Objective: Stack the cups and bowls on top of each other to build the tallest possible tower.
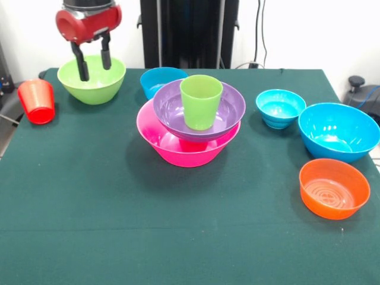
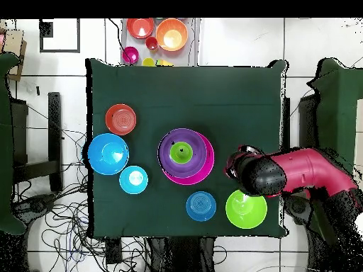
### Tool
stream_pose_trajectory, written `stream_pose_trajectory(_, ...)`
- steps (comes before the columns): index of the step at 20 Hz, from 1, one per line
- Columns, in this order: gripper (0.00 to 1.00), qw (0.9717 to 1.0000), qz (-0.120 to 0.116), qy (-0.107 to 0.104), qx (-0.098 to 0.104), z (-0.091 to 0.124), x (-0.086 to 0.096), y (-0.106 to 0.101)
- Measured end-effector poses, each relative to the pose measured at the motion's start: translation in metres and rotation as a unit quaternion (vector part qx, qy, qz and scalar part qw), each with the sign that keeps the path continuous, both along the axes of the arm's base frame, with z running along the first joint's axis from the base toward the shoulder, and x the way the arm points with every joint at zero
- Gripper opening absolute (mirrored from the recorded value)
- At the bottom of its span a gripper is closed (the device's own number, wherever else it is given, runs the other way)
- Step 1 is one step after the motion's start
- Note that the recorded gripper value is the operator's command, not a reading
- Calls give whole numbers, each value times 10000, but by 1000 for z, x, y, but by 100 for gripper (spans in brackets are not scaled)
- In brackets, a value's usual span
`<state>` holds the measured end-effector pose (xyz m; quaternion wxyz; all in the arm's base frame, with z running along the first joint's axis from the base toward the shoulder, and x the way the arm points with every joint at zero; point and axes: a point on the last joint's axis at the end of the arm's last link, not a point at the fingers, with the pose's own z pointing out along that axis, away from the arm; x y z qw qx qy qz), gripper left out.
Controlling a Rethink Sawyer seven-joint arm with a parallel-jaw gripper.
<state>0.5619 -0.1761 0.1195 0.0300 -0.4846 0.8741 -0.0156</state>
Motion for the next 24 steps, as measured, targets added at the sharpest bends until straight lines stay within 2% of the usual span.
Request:
stream_pose_trajectory(2,100,9999,116,-25,-21,-5,-6,4)
stream_pose_trajectory(4,100,9994,347,-33,-43,-14,-18,14)
stream_pose_trajectory(8,100,9987,512,63,-13,-23,-32,23)
stream_pose_trajectory(17,100,9977,638,186,119,-40,-47,30)
stream_pose_trajectory(24,100,9961,849,206,112,-59,-58,27)
